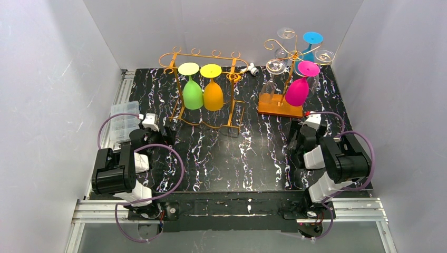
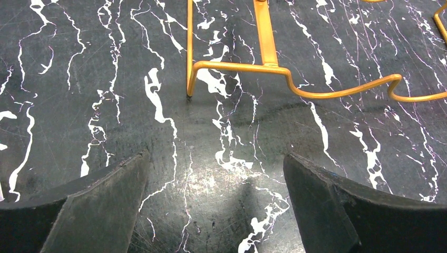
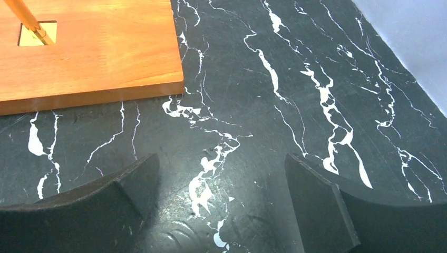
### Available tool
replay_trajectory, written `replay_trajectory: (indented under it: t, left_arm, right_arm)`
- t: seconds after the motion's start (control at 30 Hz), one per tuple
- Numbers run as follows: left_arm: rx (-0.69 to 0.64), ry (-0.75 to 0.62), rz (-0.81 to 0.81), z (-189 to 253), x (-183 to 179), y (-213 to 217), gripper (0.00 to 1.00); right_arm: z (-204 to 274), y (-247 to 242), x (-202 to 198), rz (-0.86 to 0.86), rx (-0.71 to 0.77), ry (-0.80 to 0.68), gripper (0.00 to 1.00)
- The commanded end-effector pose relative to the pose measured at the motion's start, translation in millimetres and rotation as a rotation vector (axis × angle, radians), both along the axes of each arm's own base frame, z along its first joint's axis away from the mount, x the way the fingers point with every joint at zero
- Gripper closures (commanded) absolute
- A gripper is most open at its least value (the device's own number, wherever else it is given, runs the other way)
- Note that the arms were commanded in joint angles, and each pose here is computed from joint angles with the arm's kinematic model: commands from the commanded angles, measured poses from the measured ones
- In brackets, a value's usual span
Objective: Place the wine glass upside down on the wine glass rack
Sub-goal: Reset both arms
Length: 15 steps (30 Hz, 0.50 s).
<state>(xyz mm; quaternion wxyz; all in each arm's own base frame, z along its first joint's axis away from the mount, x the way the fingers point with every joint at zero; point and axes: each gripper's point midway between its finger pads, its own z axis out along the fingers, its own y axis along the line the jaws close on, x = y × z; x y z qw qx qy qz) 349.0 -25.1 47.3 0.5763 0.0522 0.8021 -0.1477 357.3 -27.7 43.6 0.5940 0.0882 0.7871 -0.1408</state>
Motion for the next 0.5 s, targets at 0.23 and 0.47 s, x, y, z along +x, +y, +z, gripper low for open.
replay_trajectory:
  t: [0.23,0.47]
  left_arm:
    - [0.031,-0.064,0.01,15.9,11.1,3.5,0.02]
    - [0.093,-0.052,0.006,13.1,13.2,-2.3,0.02]
  right_arm:
    - [18.7,0.0,9.0,0.002,0.022,-0.076,0.02]
    - [18.7,-0.1,9.2,0.001,0.023,-0.077,0.02]
